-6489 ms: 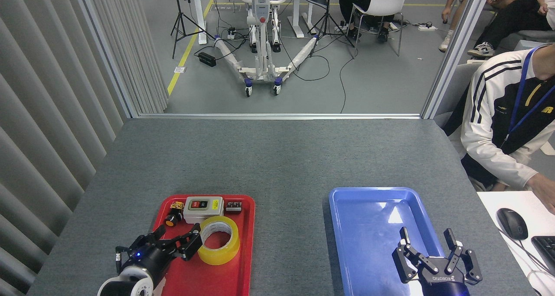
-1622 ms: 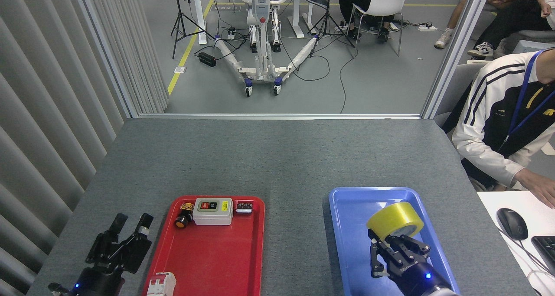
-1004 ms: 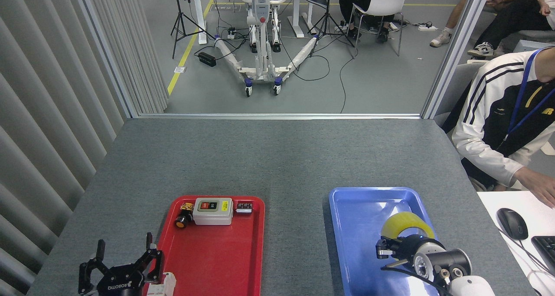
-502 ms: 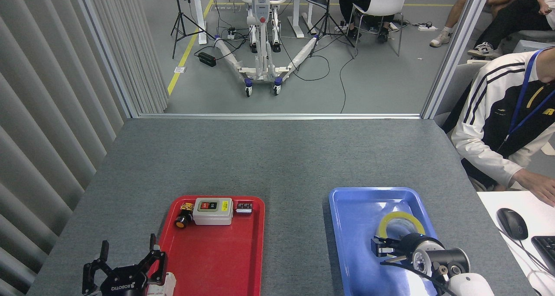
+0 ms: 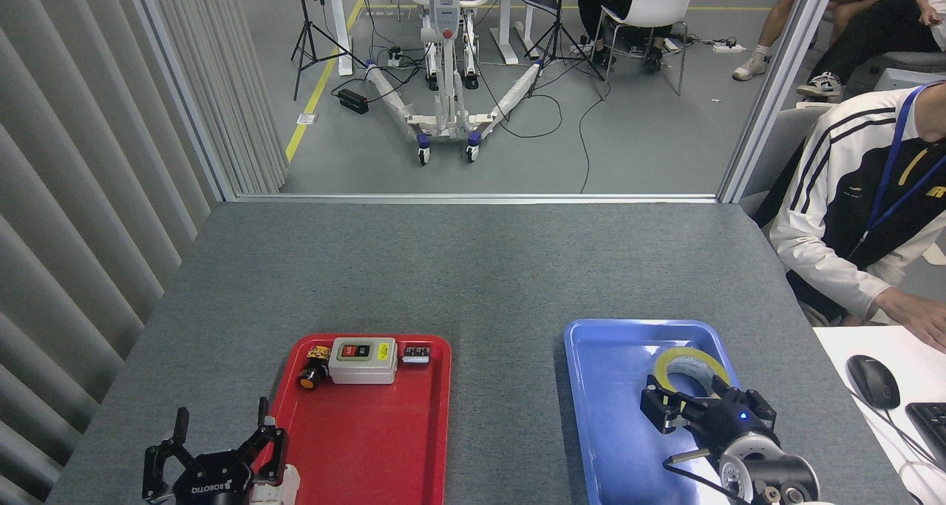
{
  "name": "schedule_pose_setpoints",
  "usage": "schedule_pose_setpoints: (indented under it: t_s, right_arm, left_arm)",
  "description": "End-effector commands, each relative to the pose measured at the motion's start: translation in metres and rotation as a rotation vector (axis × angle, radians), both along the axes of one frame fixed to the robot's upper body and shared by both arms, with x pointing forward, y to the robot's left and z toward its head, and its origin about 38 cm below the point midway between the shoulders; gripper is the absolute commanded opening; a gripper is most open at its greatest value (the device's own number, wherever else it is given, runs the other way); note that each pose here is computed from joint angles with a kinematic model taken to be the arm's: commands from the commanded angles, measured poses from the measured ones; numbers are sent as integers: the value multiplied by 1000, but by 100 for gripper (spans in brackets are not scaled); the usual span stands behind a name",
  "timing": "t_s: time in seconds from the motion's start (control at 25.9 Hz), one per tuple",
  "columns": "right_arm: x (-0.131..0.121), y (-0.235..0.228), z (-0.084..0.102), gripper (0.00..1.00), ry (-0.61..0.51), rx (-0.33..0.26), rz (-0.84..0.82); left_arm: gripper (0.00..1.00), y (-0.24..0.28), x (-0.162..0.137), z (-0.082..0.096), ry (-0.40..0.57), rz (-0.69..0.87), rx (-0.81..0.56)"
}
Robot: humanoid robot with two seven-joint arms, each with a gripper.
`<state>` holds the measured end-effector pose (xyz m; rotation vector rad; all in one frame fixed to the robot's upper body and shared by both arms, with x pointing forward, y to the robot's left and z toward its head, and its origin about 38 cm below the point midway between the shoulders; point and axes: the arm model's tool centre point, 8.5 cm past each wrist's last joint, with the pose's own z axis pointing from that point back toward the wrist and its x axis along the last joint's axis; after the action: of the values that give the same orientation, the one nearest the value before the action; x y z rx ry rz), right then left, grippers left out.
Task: Place and move tape with both arms
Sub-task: 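Open the right gripper and lift it off the tape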
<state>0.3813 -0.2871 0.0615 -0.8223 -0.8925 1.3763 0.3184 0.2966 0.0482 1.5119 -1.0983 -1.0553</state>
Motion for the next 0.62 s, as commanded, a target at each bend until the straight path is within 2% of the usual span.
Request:
schedule_pose_setpoints:
  t_s: [0.0,0.08,0.12,0.46,0.58]
  right_arm:
    - [-7,-9,15,100,-358,-34,-38]
    - [-15,-7,16,100,-475,-61,-41]
    - [-18,-4,15,100,-500,-56,-44]
    - [-31,-2,1,100,-479,-32,-75]
    - [-38,-4,-4,100,-462,-42,-80]
  left_arm:
    - [100,-2,1,0,2,-19,-2]
    - [100,-3,1,0,3,-43,-3]
    - [100,-4,1,0,4,-54,-5]
    - [100,-5,1,-1,10,-66,-17]
    - [100,-7,6,-2,29,-139,-46]
